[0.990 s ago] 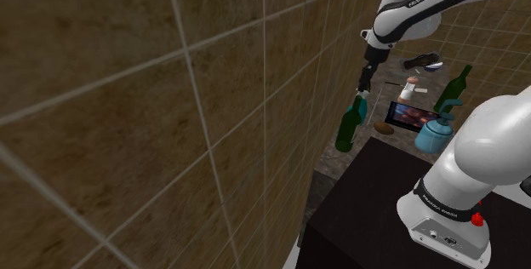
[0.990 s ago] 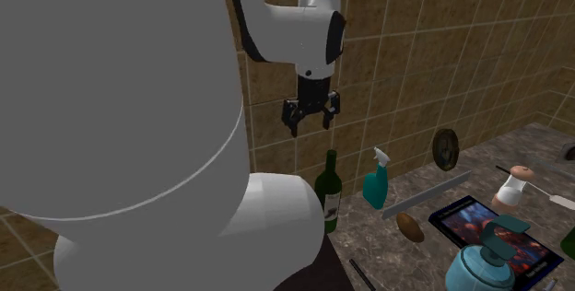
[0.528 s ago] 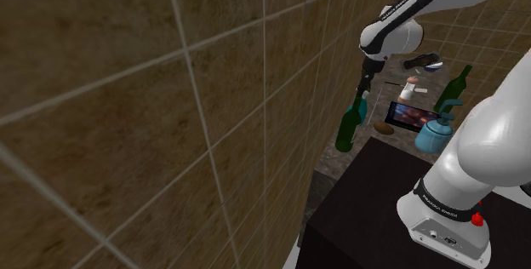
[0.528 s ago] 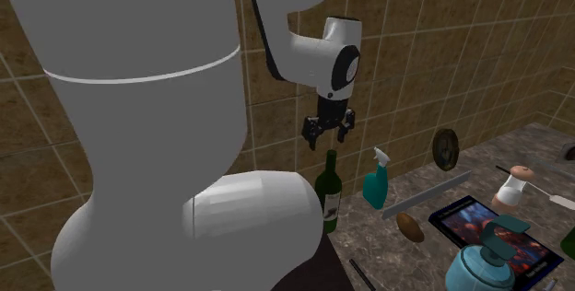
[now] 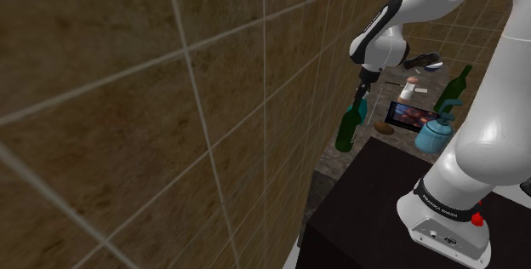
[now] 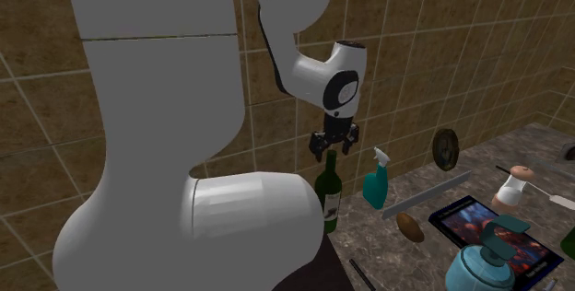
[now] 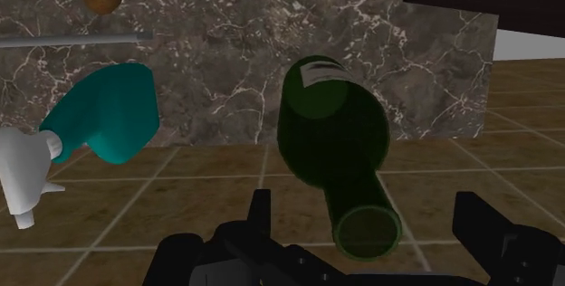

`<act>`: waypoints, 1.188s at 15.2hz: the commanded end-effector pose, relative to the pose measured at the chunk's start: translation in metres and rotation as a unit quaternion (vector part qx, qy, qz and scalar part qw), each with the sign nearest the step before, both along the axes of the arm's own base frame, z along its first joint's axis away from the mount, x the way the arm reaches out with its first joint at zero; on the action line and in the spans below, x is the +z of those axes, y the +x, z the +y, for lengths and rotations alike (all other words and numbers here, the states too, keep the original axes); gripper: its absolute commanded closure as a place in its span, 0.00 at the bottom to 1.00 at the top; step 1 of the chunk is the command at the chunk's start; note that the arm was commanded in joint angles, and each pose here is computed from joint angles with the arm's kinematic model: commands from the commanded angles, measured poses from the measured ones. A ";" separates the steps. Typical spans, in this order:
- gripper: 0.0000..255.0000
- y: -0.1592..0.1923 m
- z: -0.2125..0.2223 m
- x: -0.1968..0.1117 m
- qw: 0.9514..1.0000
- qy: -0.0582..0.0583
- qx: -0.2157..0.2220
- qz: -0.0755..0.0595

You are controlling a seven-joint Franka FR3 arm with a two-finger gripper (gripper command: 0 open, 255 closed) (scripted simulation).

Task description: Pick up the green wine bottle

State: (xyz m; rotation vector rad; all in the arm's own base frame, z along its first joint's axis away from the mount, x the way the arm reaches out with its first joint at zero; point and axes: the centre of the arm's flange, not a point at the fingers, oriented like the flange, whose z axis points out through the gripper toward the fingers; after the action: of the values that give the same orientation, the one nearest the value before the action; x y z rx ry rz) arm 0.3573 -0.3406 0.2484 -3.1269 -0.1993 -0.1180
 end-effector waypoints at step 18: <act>1.00 -0.001 -0.001 0.013 1.000 0.000 0.000 0.000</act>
State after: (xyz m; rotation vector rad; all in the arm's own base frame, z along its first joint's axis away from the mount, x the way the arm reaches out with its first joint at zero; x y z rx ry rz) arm 0.3545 -0.3410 0.2565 -3.1267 -0.1981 -0.1197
